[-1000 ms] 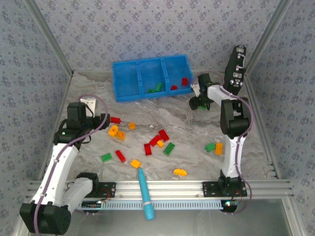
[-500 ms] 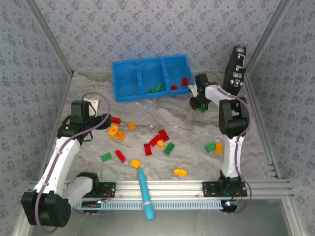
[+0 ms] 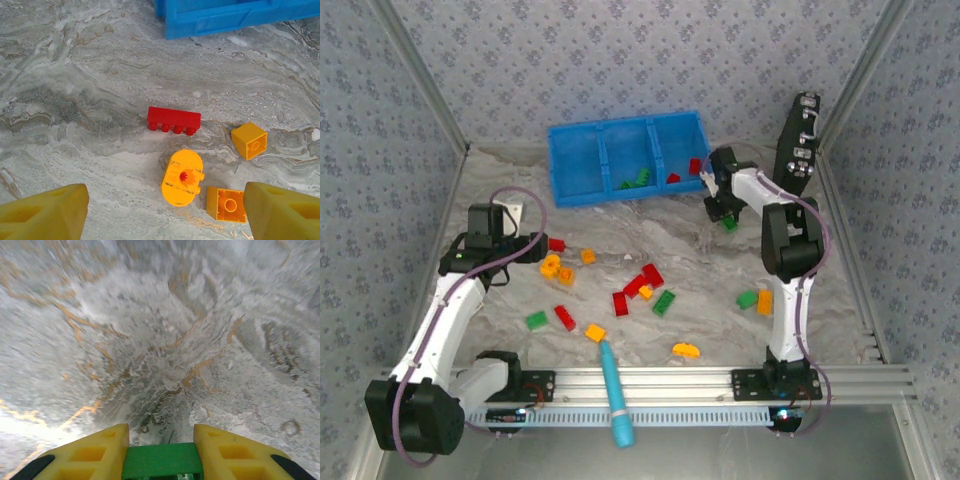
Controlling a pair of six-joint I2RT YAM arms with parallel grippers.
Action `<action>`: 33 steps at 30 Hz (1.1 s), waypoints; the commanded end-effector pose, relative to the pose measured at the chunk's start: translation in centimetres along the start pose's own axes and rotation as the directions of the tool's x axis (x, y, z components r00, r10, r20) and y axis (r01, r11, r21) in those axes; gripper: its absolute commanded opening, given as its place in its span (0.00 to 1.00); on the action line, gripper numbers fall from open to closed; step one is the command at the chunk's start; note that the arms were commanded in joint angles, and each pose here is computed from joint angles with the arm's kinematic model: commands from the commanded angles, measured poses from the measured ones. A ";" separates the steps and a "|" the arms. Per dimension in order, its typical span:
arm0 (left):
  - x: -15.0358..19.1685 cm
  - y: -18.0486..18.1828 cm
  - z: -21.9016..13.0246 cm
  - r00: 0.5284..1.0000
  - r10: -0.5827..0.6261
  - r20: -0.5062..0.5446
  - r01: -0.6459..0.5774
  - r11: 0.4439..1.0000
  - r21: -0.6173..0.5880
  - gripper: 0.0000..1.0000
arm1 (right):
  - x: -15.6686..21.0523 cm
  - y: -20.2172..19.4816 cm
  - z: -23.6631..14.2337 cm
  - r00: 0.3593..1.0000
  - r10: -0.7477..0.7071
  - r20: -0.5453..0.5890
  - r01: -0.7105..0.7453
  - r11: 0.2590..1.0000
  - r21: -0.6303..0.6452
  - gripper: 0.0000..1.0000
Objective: Sort the legos into containers by color
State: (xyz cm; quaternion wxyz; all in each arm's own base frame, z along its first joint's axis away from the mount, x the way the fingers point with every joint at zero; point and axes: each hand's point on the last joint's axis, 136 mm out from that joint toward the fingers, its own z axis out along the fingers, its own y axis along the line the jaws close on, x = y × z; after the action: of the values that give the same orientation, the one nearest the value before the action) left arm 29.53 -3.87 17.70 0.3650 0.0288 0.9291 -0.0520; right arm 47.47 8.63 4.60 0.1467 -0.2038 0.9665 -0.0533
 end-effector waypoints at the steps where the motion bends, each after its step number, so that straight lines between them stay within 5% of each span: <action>1: -1.8 0.0 -0.7 0.998 0.017 0.057 -0.018 1.000 0.000 0.82 | -3.9 0.8 -5.4 0.992 0.037 0.120 -0.034 0.999 -0.026 0.35; 8: -1.0 0.5 -0.6 1.000 -0.018 0.022 0.019 0.999 -0.031 0.82 | -11.7 5.1 -10.5 0.936 0.057 0.348 -0.003 0.988 -0.153 0.33; 17: -1.1 0.8 0.1 0.995 -0.090 -0.043 0.088 0.995 -0.053 0.81 | -20.3 10.8 -12.4 0.814 0.081 0.576 0.065 0.971 -0.228 0.33; 25: -0.3 0.0 1.3 0.967 -0.241 -0.081 0.241 0.970 -0.016 0.81 | -23.8 12.4 -11.1 0.770 0.083 0.632 0.071 0.974 -0.215 0.33; 33: 1.3 -1.4 4.8 0.877 -0.444 -0.184 0.454 0.891 0.014 0.81 | -25.7 14.4 -10.7 0.717 0.106 0.689 0.114 0.957 -0.266 0.33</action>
State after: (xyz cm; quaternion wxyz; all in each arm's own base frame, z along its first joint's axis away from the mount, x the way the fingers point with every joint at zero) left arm 31.38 -4.86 14.11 0.2733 -0.1259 0.9466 -0.1160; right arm 60.64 31.03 18.37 0.4442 -0.2270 0.8547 0.1434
